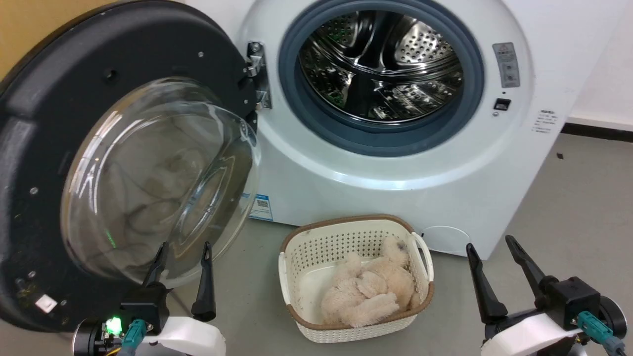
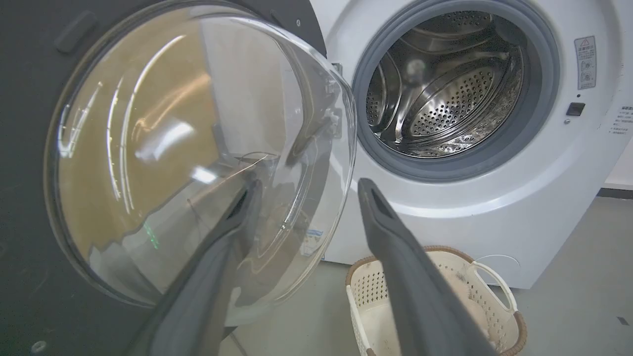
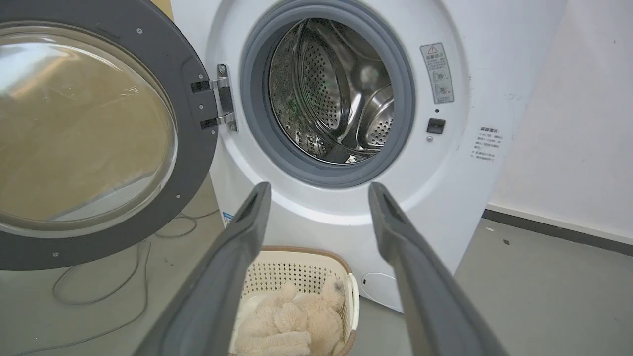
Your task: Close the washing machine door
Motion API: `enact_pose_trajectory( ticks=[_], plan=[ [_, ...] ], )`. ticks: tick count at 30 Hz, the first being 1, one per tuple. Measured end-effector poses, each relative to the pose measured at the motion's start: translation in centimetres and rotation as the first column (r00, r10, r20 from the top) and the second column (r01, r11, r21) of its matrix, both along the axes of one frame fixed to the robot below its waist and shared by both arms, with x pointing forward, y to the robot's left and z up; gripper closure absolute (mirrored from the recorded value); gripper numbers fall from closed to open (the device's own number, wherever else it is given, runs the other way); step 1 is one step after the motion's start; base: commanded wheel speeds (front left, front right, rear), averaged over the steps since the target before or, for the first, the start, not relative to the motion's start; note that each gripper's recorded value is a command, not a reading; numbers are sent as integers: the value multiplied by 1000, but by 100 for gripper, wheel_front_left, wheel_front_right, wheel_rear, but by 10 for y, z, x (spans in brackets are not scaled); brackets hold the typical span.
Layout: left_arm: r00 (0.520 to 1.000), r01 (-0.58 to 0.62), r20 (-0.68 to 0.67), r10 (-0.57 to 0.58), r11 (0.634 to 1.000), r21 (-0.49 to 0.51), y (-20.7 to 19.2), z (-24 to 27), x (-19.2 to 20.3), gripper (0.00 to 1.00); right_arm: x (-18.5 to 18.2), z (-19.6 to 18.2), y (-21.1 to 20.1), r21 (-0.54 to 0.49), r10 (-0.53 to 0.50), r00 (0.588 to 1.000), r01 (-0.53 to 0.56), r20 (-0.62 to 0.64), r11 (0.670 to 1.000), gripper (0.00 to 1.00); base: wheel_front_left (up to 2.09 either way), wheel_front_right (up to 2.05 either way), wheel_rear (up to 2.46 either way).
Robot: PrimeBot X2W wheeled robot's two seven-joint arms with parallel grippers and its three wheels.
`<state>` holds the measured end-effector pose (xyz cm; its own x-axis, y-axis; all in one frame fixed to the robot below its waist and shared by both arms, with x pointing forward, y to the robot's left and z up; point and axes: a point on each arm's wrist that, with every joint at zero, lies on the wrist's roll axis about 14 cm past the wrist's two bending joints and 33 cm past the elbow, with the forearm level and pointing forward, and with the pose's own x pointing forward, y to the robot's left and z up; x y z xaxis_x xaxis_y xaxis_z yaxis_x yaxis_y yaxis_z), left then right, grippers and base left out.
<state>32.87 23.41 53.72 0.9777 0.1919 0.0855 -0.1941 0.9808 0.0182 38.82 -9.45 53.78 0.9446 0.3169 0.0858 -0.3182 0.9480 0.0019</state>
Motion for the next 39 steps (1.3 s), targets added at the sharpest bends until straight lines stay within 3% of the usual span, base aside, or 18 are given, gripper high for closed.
enact_pose_trajectory(
  ticks=[21, 39],
  plan=[
    [987, -151, 58, 151, 989, -6, 38, 10, -34, 0, 3, -2, 50, 25, 143, 990, -143, 12, 989, 0, 0, 0, 0],
    [952, -291, 98, 291, 957, -18, 67, 16, -66, 0, 6, -4, 93, 39, 263, 964, -264, 27, 964, 0, 0, 0, 0]
  ],
)
